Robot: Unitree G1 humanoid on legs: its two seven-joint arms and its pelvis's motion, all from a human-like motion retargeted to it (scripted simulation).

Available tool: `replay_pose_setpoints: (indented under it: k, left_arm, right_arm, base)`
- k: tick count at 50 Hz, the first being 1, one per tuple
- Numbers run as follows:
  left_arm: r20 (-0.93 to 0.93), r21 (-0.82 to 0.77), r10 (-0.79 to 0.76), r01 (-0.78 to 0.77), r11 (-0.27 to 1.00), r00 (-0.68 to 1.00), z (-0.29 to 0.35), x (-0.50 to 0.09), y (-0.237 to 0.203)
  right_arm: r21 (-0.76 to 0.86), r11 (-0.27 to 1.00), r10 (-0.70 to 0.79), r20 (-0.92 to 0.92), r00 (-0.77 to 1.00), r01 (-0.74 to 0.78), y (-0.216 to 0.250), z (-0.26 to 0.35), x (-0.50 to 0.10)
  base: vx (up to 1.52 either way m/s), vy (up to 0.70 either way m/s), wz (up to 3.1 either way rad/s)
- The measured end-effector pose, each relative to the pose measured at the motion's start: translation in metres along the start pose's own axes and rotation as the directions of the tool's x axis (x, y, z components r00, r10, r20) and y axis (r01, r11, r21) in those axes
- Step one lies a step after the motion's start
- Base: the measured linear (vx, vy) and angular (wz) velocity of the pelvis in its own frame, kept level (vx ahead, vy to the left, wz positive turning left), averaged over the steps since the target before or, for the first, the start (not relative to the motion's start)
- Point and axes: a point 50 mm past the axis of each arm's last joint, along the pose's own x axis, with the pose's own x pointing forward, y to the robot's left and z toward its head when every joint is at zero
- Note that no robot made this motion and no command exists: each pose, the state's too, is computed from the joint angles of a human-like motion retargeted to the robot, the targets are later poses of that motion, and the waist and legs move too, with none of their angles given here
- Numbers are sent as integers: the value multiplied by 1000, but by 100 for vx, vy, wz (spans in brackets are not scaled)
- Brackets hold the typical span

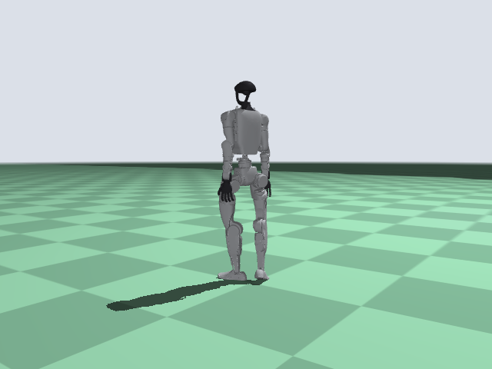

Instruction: In place motions

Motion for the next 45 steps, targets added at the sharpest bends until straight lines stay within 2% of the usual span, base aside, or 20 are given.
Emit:
replay_pose_setpoints:
  k: [6,10,16,23,30,33,38,45]
  left_arm:
    - [80,61,-24,19,998,996,40,1,-6]
    - [138,82,-15,4,997,990,59,0,-5]
    - [151,105,-20,4,994,988,63,0,-5]
    - [-2,135,26,-26,990,1000,27,0,1]
    - [-58,67,69,-66,996,996,-8,-2,2]
    - [-87,77,85,-78,994,993,-19,-3,2]
    - [-105,84,72,-63,994,992,-23,-3,1]
    - [-64,88,40,-34,996,997,-11,0,-8]
  right_arm:
    - [167,985,-39,-11,999,40,4,-7,0]
    - [228,972,-37,-51,998,48,17,-19,0]
    - [202,979,1,-127,992,25,31,-39,-2]
    - [189,982,49,-186,981,-13,40,-55,-4]
    - [96,995,-17,-108,994,27,17,-28,0]
    - [112,993,-20,-48,999,25,13,-12,1]
    - [143,990,1,57,998,-10,11,14,2]
    - [59,998,21,70,997,-25,13,24,2]
  base:
    - [5,0,2]
    - [11,-8,280]
    - [13,-11,119]
    - [19,-8,68]
    - [6,-5,55]
    - [3,-5,38]
    - [2,-7,24]
    - [0,-2,9]
